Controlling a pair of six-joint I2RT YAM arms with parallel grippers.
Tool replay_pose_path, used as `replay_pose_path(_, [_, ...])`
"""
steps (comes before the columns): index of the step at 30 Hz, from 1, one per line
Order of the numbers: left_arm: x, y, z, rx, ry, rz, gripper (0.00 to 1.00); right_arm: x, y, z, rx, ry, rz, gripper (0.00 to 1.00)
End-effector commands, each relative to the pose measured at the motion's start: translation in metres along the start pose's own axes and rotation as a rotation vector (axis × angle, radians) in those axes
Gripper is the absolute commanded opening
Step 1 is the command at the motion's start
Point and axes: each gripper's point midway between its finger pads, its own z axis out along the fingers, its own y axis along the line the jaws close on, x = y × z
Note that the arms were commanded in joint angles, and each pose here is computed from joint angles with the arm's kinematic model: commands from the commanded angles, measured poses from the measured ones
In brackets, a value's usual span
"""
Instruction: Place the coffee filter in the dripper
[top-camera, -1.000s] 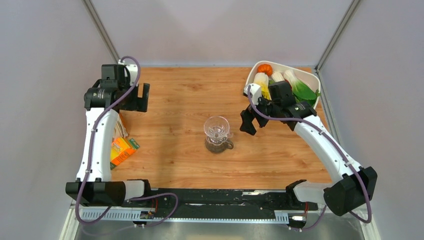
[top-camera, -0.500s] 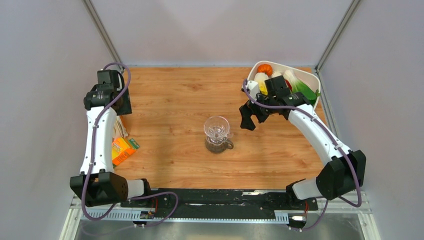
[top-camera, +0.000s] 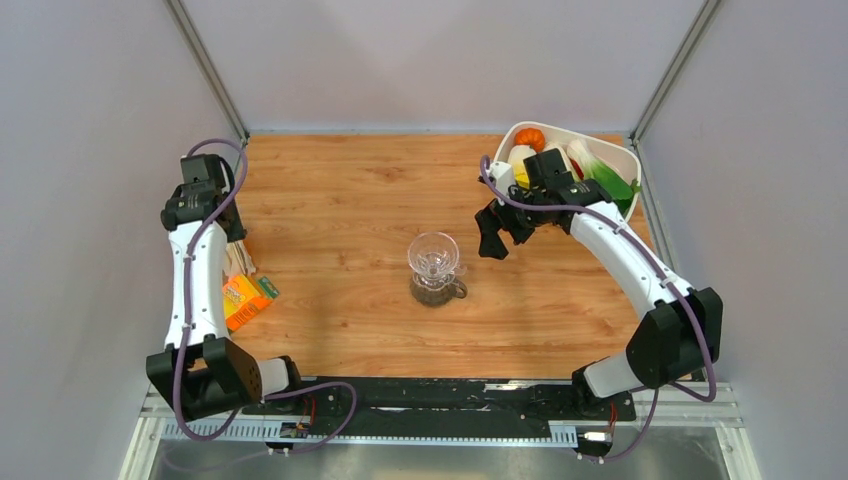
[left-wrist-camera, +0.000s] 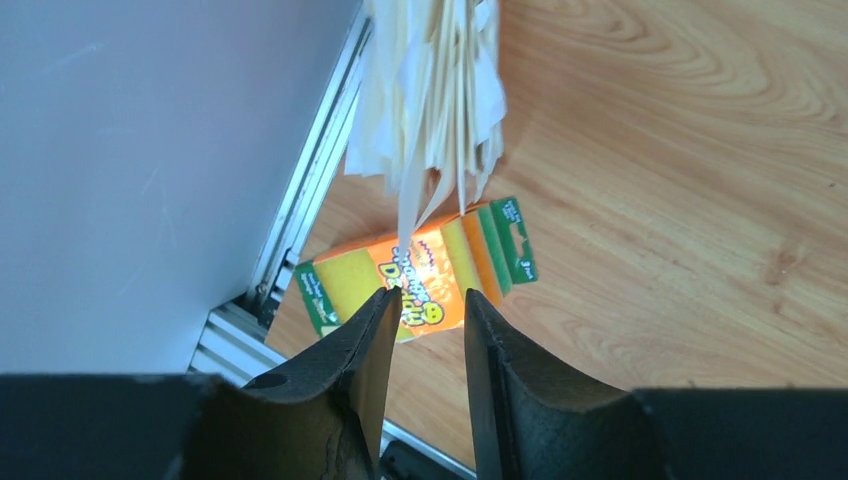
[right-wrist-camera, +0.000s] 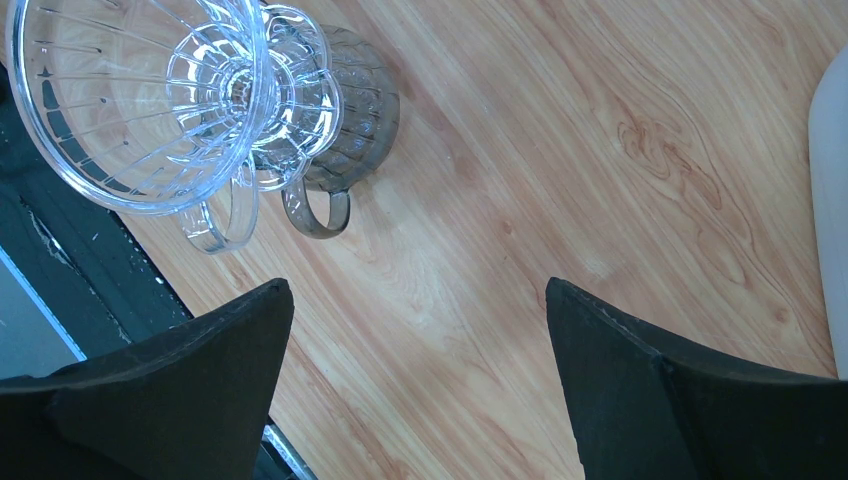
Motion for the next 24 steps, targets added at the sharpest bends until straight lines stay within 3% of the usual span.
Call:
replay_pose_path(1, [0.009, 0.011, -0.004, 0.020, -0.013, -0.047, 0.38, -0.017, 0.001, -0.006, -0.007, -0.040, -0.003, 1.00])
replay_pose_path(7, [0.015, 0.015, 0.004, 0.024, -0.024, -0.041, 0.32, -0.017, 0.001, -0.004, -0.017, -0.036, 0.005, 1.00])
replay_pose_path(17, [-0.048, 0.029, 0.010, -0.025, -0.121, -0.041, 0.31, -0.018, 0.000, -0.001, -0.022, -0.024, 0.010, 1.00])
replay_pose_path(24, [-0.066, 0.033, 0.032, -0.012, -0.112, -0.055, 0.29, -0.014, 0.000, 0.002, -0.027, -0.011, 0.018, 1.00])
